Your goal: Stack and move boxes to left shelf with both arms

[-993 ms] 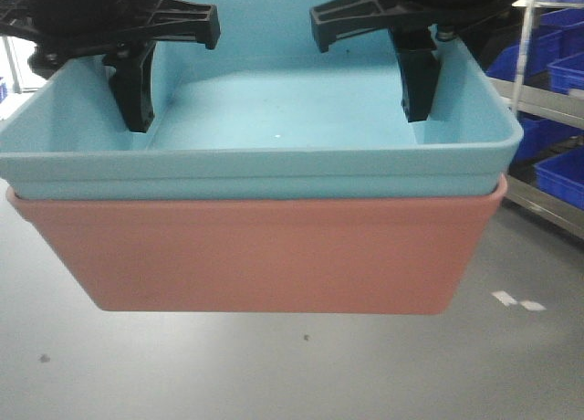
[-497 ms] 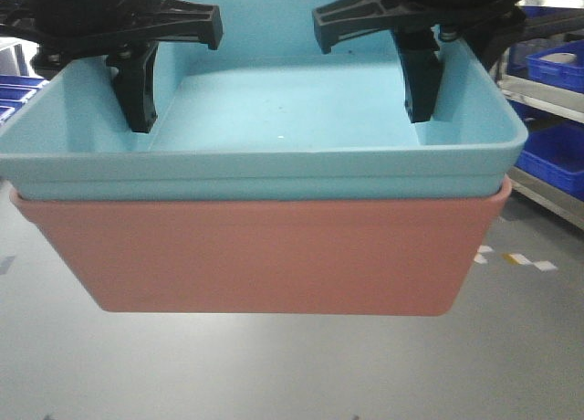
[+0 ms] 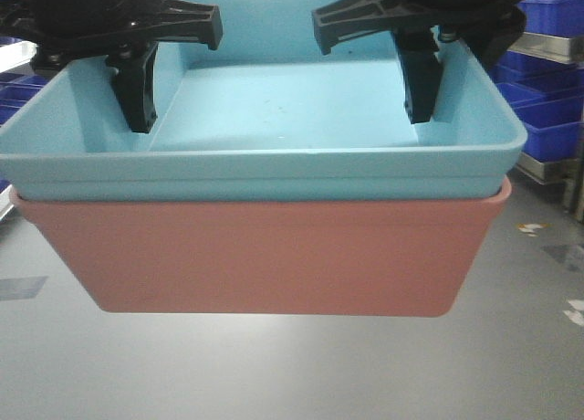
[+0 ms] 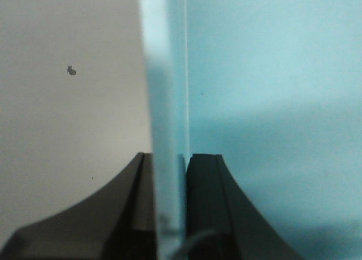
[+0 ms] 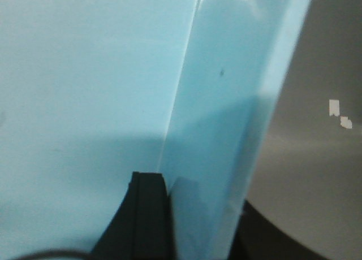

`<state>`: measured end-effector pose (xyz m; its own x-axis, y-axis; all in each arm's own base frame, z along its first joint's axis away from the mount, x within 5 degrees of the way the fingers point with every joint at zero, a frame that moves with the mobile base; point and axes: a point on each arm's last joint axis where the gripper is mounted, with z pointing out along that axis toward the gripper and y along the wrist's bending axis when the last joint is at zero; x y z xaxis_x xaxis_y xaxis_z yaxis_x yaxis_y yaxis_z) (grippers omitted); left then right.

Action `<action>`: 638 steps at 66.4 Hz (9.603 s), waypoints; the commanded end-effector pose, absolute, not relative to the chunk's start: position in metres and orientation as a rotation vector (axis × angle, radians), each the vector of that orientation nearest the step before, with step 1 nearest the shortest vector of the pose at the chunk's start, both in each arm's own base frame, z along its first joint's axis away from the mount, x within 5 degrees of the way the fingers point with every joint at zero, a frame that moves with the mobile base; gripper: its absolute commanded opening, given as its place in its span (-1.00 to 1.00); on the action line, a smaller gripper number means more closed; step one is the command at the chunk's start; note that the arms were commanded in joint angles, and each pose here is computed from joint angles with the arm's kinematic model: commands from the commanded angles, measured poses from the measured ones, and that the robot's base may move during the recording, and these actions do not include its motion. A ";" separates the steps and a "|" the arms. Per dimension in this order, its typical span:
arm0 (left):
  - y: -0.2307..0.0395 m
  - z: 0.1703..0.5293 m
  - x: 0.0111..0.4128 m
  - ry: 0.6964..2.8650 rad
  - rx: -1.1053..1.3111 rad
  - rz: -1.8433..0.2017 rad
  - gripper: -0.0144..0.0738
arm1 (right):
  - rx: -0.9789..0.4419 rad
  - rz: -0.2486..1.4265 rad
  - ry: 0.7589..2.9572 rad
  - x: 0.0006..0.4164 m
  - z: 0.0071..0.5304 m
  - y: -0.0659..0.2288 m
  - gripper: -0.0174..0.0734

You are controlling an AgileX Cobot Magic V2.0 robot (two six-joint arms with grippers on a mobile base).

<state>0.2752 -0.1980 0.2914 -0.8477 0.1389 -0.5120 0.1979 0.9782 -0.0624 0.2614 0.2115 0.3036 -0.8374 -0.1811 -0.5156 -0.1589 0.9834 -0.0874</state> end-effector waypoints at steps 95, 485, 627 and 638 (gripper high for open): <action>-0.222 0.329 0.271 2.386 0.228 -0.460 -0.70 | -0.290 0.251 2.379 0.257 0.341 0.233 -0.49; -0.224 0.283 0.294 2.563 0.031 -0.205 0.44 | -0.450 -0.007 2.469 0.324 0.288 0.219 0.65; -0.210 0.335 0.065 1.872 1.031 -0.378 -0.68 | -0.391 0.376 1.773 0.078 0.310 0.040 -0.50; -0.207 0.330 0.067 1.896 1.025 -0.331 -0.68 | -0.400 0.355 1.769 0.078 0.309 0.039 -0.50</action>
<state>0.0668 -0.2086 0.3152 -0.2708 0.5584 -0.7841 0.7675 0.6169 0.1743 0.0769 0.0370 0.2935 -0.3218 -0.0898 -0.9425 -0.4172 0.9071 0.0560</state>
